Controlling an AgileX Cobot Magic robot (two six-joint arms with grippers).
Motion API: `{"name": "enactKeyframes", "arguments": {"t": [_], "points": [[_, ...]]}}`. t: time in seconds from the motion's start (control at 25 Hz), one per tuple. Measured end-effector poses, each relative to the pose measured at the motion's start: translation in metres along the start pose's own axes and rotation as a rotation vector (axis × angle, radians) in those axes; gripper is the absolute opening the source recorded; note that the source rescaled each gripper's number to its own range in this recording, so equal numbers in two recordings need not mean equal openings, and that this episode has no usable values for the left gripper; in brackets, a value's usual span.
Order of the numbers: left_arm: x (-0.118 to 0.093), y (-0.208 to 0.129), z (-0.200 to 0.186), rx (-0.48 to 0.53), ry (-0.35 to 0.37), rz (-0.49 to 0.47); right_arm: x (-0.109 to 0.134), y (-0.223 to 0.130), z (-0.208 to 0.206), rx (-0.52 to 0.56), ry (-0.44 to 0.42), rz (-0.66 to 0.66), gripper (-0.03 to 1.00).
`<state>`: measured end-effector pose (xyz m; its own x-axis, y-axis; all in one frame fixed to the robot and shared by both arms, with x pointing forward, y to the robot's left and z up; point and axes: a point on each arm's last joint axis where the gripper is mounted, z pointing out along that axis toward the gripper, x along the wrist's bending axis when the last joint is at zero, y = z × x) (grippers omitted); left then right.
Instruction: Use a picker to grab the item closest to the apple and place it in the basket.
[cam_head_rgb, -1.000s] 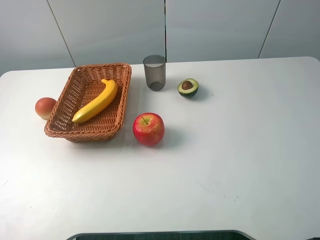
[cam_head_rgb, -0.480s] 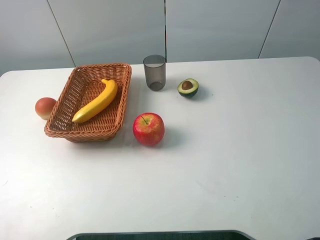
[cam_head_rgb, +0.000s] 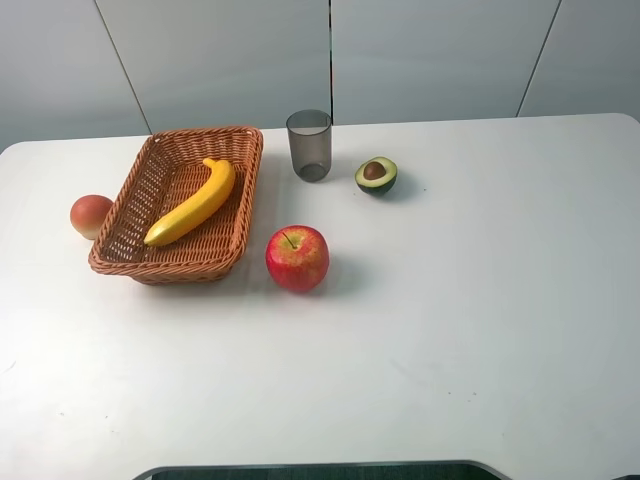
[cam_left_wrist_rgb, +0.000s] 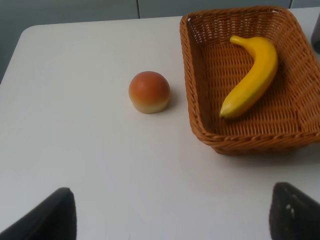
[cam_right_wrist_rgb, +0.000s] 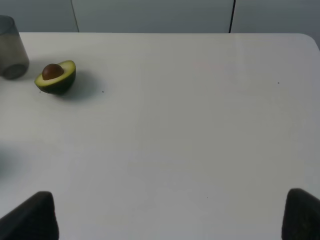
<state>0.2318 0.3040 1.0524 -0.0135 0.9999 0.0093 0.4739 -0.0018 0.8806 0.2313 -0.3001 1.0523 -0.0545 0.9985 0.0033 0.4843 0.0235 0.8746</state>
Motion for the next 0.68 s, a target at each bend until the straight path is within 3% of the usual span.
{"name": "enactKeyframes", "arguments": {"t": [0.68], "points": [[0.0000, 0.0000, 0.0000, 0.000, 0.000, -0.002, 0.0000, -0.0004, -0.0006, -0.005, 0.000, 0.000, 0.94]]}}
